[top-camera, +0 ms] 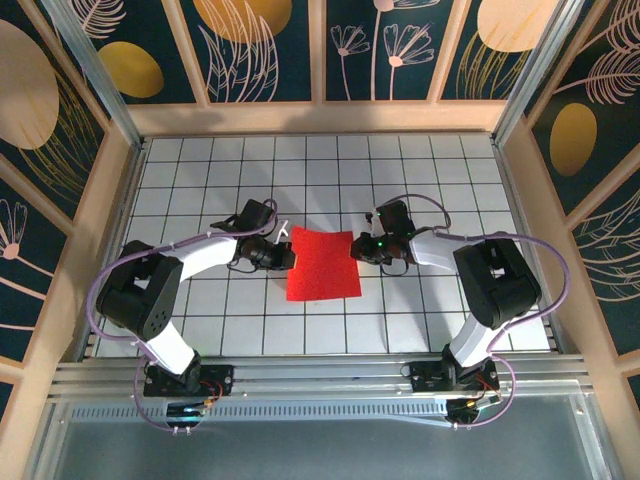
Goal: Fold a paper plane with a square sheet of paper (fold left side to right side)
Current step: First fold in half a square sheet of paper at the center of the table.
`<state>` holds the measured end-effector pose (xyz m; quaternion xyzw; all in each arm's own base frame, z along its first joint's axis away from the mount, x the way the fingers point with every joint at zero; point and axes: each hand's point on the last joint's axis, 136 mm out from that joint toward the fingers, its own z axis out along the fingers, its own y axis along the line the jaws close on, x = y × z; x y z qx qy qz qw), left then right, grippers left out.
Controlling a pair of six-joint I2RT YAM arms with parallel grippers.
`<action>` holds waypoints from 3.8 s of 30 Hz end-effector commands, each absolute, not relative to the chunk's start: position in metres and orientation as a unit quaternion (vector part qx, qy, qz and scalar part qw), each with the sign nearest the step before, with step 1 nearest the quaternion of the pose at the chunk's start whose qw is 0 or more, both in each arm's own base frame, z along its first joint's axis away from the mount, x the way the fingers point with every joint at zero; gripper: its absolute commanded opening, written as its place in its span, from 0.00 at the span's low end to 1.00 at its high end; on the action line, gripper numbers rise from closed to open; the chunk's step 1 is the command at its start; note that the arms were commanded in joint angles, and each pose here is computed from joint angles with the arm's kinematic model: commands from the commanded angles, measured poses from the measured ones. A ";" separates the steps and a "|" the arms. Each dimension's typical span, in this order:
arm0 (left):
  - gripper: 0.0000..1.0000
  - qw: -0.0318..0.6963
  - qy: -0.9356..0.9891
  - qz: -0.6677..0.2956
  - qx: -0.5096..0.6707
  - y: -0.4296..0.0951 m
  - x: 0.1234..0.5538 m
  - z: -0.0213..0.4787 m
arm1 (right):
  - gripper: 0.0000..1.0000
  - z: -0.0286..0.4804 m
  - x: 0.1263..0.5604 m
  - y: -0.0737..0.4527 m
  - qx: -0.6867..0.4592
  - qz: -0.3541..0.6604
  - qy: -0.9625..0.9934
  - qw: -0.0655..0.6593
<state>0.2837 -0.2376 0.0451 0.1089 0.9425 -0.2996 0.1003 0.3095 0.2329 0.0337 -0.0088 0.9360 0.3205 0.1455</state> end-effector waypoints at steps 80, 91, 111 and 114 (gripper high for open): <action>0.00 0.093 0.884 -0.441 0.122 -0.326 0.298 0.064 | 0.55 0.099 0.292 0.262 -0.011 0.507 0.845 0.168; 0.00 0.091 0.883 -0.443 0.127 -0.327 0.296 0.064 | 0.45 0.083 0.297 0.279 -0.021 0.511 0.846 0.149; 0.28 0.151 0.891 -0.412 0.117 -0.315 0.307 0.096 | 0.00 0.072 0.302 0.268 -0.009 0.456 0.874 0.168; 0.41 0.188 0.898 -0.388 0.087 -0.303 0.317 0.108 | 0.00 0.065 0.305 0.259 0.006 0.426 0.888 0.173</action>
